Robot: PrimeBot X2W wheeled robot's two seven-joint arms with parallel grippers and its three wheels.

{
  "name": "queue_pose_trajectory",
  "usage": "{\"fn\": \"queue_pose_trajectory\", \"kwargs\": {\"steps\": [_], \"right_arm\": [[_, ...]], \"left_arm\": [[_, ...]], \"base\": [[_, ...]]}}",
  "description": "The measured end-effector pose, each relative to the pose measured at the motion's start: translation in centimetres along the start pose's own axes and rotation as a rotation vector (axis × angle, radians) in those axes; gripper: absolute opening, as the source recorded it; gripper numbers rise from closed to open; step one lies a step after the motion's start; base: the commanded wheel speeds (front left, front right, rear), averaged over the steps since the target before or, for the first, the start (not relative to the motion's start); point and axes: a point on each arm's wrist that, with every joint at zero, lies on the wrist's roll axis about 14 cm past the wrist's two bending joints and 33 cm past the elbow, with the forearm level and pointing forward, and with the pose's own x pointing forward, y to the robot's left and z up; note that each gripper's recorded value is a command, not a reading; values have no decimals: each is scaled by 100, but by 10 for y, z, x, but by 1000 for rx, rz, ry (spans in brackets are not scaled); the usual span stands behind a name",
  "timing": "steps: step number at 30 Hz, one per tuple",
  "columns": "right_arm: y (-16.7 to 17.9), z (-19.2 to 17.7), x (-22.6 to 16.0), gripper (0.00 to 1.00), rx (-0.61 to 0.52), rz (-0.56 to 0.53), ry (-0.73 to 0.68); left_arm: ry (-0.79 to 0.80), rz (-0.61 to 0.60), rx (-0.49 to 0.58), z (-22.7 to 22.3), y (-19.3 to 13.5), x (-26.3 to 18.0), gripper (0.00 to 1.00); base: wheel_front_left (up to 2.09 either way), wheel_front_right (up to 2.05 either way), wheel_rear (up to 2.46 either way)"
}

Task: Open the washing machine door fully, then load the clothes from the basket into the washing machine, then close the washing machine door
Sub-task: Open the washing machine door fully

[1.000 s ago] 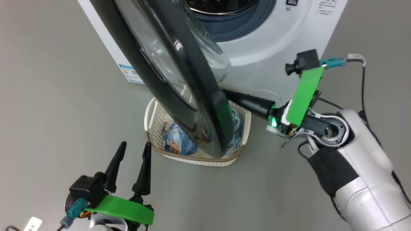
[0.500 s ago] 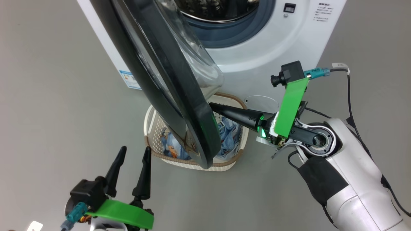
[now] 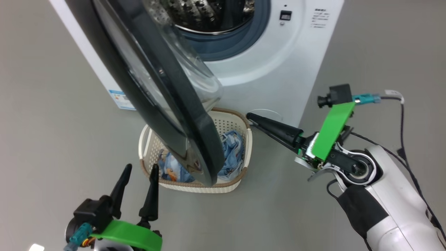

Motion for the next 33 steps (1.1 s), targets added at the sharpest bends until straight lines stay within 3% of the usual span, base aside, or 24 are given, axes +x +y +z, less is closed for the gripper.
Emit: {"fn": "queue_pose_trajectory", "kwargs": {"steps": [14, 33], "right_arm": [[-49, 25, -75, 100, -66, -212, -254], [-98, 37, -168, 100, -203, -468, -473]], "left_arm": [[11, -42, 8, -4, -10, 1, 100], [24, -69, 2, -9, -18, -1, 100]], "base": [[0, 0, 0], [0, 0, 0]]}}
